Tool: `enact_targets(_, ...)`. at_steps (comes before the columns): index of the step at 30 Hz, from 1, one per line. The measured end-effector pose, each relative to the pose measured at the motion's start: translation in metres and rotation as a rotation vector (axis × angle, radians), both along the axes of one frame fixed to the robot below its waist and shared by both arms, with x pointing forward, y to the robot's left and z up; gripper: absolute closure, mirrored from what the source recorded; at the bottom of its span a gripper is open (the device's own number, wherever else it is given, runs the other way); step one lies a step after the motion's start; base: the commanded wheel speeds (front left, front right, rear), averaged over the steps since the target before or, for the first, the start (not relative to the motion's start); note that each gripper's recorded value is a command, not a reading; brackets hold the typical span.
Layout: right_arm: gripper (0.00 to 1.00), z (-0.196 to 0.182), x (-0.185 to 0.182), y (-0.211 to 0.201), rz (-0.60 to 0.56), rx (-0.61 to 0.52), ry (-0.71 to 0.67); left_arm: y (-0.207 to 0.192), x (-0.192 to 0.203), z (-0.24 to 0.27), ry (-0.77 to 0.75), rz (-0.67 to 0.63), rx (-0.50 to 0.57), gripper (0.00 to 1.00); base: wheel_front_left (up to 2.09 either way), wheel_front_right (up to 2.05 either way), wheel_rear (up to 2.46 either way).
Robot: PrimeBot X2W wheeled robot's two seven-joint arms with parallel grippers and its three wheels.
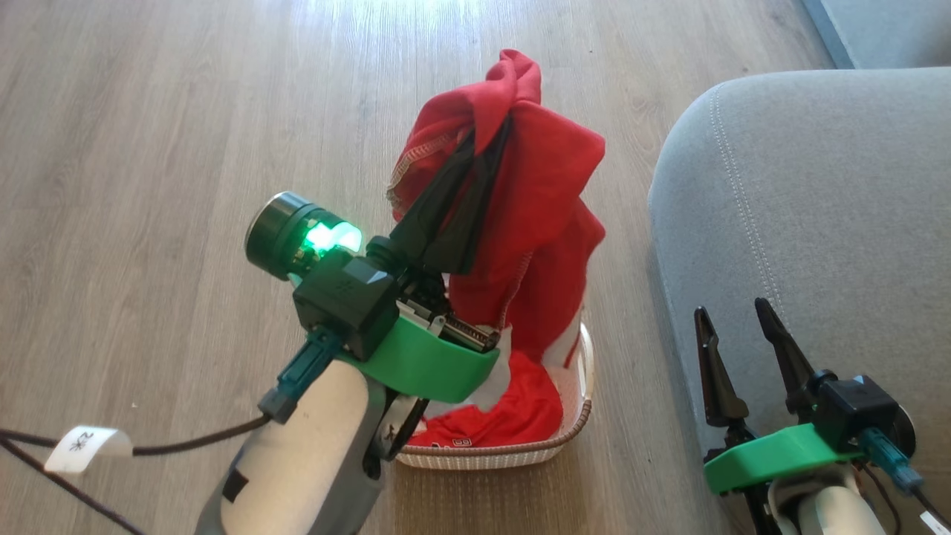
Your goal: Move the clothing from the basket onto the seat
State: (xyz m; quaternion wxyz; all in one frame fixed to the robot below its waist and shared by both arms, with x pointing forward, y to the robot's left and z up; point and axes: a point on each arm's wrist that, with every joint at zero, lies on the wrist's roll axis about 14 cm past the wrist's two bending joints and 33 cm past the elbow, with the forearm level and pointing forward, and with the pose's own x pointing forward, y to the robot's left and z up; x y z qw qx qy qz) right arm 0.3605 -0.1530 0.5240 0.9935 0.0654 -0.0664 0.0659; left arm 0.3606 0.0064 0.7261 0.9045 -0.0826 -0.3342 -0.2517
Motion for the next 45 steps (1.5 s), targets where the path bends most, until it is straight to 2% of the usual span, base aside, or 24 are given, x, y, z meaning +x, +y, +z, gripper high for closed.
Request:
enact_targets(6, 0.0, 0.013, -0.001, -0.001, -0.004, 0.008, -0.041, 0.0, 0.005, -0.006, 0.024, 0.004, 0.001, 1.0, 0.0, 0.0, 0.0)
enact_targets(11, 0.0, 0.034, -0.003, 0.015, 0.046, 0.028, -0.106, 0.0, 0.008, -0.008, 0.031, 0.008, 0.005, 1.0, 0.0, 0.0, 0.0)
enact_targets(19, 0.0, 0.064, -0.021, 0.082, 0.267, 0.043, -0.196, 0.002, 0.018, -0.022, 0.066, 0.023, 0.025, 1.0, 0.0, 0.0, 0.0)
enact_targets(22, 0.0, 0.064, -0.025, 0.089, 0.304, 0.025, -0.2, 0.003, 0.021, -0.026, 0.075, 0.027, 0.031, 1.0, 0.0, 0.0, 0.0)
enact_targets(34, 0.0, 0.059, -0.024, 0.096, 0.326, 0.004, -0.189, -0.003, 0.017, -0.029, 0.088, -0.003, 0.032, 1.0, 0.0, 0.0, 0.0)
enact_targets(45, 0.0, 0.057, -0.009, 0.111, 0.382, -0.039, -0.191, -0.025, 0.003, -0.036, 0.107, -0.092, 0.069, 1.0, 0.0, 0.0, 0.0)
